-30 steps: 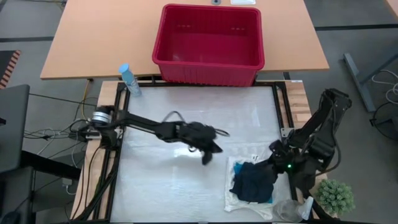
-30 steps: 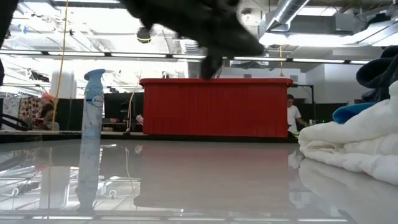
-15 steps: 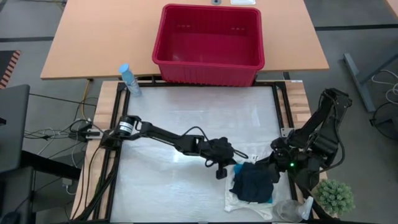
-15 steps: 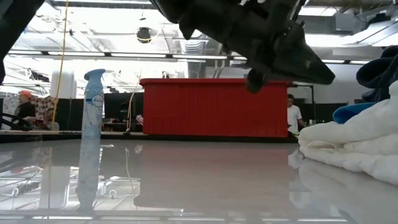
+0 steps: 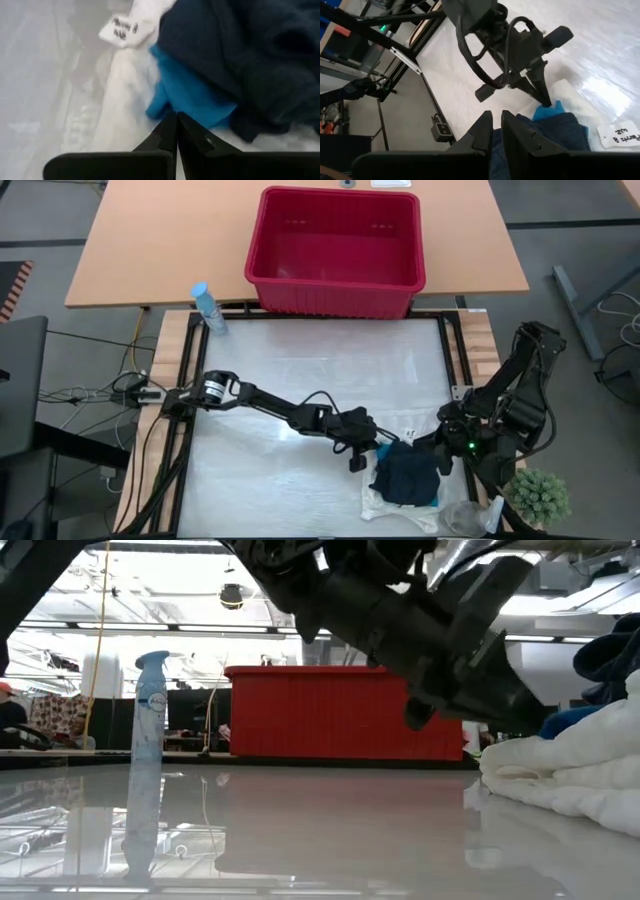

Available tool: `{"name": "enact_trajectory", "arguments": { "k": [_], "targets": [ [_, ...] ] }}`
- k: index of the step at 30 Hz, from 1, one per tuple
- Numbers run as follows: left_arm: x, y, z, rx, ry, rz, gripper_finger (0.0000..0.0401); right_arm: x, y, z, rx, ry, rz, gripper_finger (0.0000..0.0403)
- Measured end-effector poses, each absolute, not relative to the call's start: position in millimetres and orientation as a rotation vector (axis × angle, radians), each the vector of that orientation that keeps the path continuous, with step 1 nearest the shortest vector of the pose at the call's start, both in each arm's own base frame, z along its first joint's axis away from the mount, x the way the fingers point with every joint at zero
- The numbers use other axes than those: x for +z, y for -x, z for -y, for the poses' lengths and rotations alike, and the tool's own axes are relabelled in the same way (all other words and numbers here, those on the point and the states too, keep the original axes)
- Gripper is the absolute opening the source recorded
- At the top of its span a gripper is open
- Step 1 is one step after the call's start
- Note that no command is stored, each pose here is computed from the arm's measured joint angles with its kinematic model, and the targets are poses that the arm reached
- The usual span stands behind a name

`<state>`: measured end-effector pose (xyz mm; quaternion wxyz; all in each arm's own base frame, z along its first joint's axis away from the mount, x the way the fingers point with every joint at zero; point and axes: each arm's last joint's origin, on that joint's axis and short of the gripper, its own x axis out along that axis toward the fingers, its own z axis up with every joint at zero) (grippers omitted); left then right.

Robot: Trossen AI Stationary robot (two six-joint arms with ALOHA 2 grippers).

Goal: Fold laundry
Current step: Put the folded stacked clothes into the red laundry bin

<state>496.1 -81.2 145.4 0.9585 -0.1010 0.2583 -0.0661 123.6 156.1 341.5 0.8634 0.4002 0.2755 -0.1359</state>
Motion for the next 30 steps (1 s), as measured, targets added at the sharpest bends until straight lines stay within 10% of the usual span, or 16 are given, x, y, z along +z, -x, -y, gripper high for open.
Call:
{"name": "enact_trajectory", "arguments": {
  "k": [30],
  "targets": [
    [146.8,-423.5,-31.1,0.188,-0.039,-1.238,0.0,330.9,-116.5,-136.8,-0.479,-0.784,-0.622,0.0065]
  ]
}}
